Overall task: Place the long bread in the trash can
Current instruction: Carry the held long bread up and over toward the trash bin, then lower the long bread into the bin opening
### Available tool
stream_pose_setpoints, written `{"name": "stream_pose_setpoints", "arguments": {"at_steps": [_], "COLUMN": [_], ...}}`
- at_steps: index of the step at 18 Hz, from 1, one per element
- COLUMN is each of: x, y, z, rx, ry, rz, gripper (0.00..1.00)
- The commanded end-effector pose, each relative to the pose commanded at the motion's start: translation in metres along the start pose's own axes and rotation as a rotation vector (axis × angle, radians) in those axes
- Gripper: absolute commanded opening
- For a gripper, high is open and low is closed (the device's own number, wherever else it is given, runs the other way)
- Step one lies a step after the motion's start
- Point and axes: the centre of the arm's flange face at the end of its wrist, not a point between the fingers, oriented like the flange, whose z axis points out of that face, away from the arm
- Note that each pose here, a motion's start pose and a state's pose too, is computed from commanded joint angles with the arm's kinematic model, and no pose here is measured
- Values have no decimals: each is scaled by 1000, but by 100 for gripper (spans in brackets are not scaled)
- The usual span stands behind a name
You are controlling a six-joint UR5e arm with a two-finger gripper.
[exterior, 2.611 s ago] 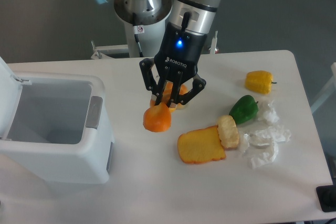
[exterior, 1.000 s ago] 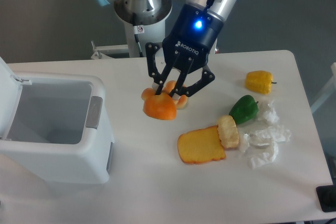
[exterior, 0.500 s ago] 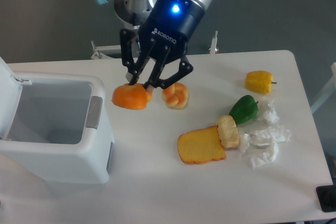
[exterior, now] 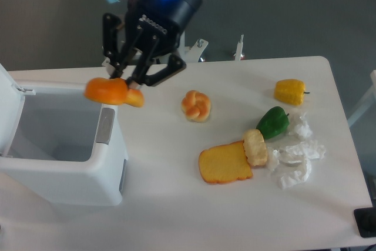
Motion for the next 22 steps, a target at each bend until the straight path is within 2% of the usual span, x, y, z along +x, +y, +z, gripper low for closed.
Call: {"name": "stream_pose_setpoints", "arguments": {"at_steps": [12,22], "x": [38,45], "y": [-10,4], "z": [38,78], "rx": [-5,-39], "ry": [80,144], "rz": [62,45], "gripper": [21,21]}}
